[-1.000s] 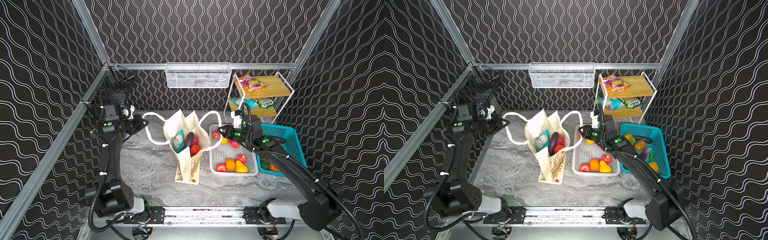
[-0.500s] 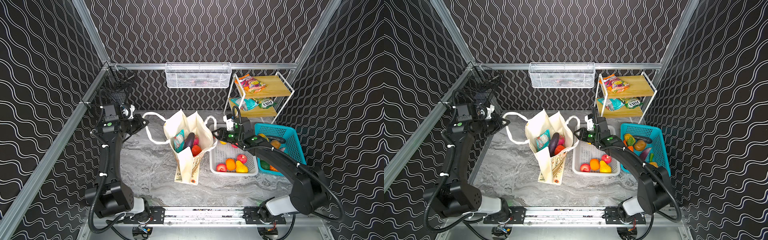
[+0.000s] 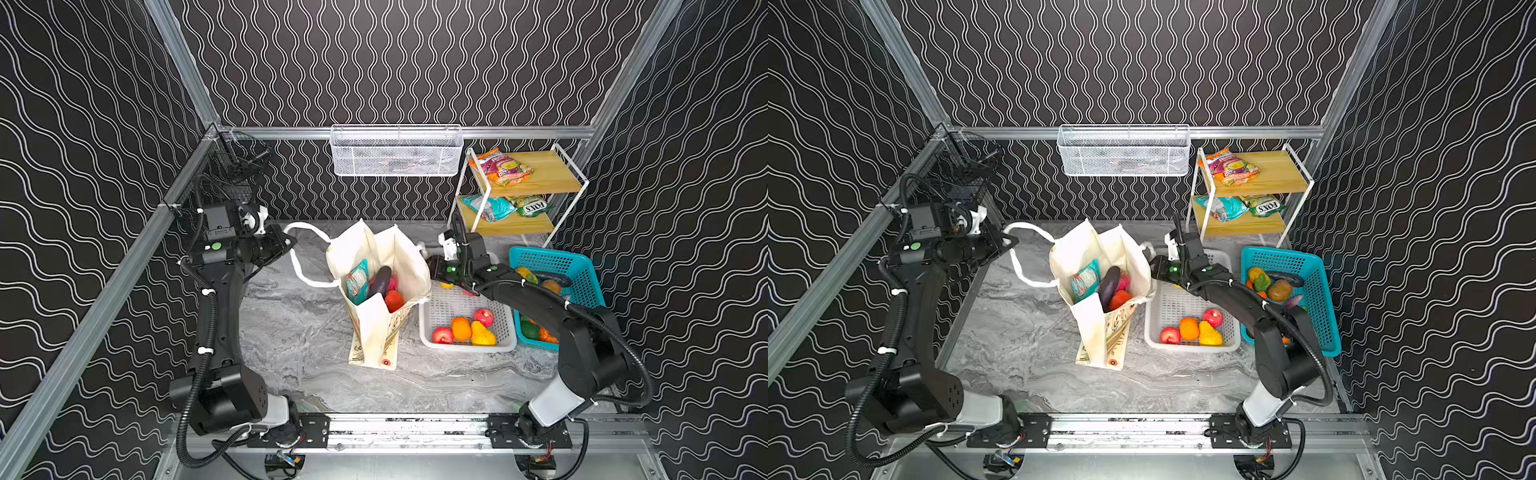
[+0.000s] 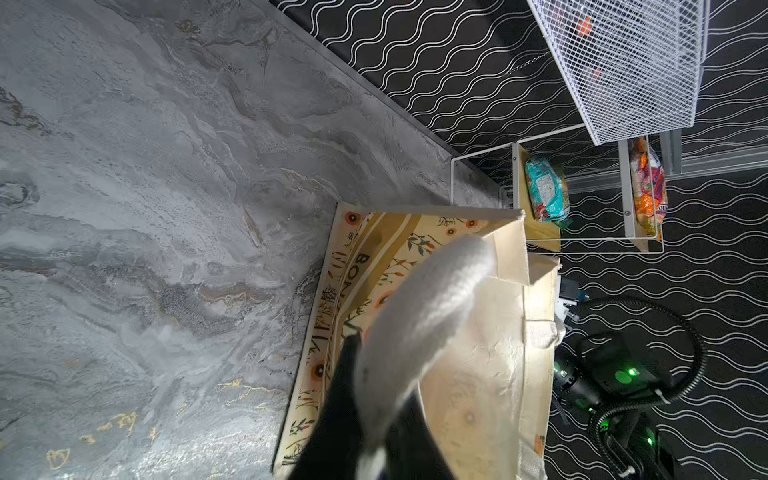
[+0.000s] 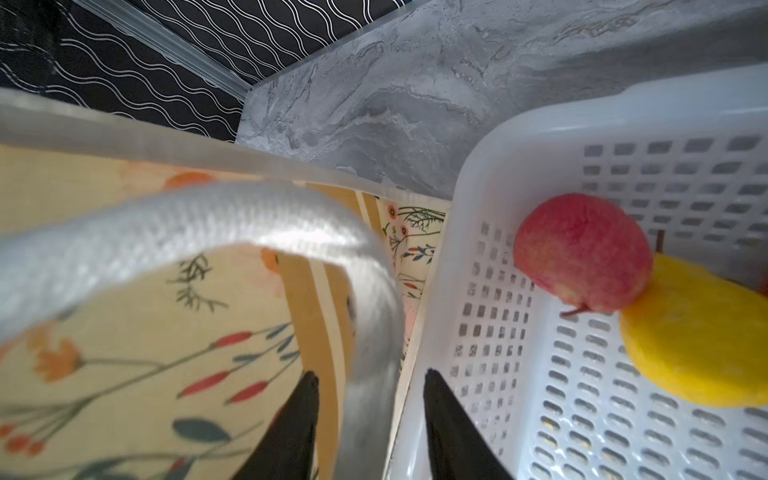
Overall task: Place the food into the grocery bag and tie it
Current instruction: 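Lift both tote handles upward with the left and right grippers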
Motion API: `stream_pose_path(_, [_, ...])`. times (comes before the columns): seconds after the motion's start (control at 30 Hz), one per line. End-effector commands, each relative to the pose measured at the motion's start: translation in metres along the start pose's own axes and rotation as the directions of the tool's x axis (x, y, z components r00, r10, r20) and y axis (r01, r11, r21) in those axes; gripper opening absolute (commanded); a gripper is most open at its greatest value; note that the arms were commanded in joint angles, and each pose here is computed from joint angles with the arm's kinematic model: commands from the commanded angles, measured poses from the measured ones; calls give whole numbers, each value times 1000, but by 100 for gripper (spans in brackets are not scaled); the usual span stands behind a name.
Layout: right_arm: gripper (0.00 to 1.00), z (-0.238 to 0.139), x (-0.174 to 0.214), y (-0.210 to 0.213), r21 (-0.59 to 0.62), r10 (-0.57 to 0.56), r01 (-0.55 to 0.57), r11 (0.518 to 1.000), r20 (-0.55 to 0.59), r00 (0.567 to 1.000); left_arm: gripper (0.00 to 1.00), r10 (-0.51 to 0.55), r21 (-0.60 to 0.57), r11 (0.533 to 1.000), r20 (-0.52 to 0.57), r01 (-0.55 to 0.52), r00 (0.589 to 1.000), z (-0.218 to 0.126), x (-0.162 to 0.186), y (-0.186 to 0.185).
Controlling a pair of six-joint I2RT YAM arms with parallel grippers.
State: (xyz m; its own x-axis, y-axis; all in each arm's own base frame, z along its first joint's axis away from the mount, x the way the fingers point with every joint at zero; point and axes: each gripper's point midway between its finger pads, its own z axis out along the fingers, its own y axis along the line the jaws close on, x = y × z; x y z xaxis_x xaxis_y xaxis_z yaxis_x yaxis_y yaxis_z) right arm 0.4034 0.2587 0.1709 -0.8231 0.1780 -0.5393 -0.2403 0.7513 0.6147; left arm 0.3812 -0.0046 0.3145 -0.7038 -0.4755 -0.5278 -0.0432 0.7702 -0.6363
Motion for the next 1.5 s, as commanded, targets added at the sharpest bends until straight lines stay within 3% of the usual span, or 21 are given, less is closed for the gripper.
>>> stream_pose_path(0.0, [44, 4, -1, -3, 11, -9, 9, 1000, -2, 1000, 0, 22, 13, 1000, 15, -22, 1000, -1, -5, -4])
stream_pose_path(0.1, [44, 8, -3, -2, -1, -5, 5, 1000, -1, 1000, 0, 22, 13, 1000, 15, -22, 1000, -1, -5, -4])
stream_pose_path(0.27, [26, 5, -8, 2, 1, -18, 18, 1000, 10, 1000, 0, 21, 13, 1000, 12, -21, 1000, -1, -4, -3])
stream_pose_path(0.4, [12, -21, -28, 2, 24, -36, 35, 999, 54, 998, 0, 22, 7, 1000, 2, -22, 1000, 0, -1, -2])
stream_pose_path(0.53, [5, -52, -33, 15, 30, -61, 59, 998, 75, 995, 0, 18, 2, 1000, -8, -18, 1000, -1, 3, 0])
stream_pose_path(0.8, [2, -106, -26, 47, -28, -43, 45, 999, 68, 997, 0, 11, 18, 1000, -24, -11, 1000, -6, 10, -6])
stream_pose_path(1.0, [1, -133, -24, 81, -145, -48, 55, 988, 45, 998, 0, 2, 54, 999, -50, 1, 999, -13, 25, -21])
stream_pose_path(1.47, [0, -177, -43, 158, -434, -57, 84, 897, 75, 996, 0, 34, 227, 973, -7, -31, 999, -53, 24, -95])
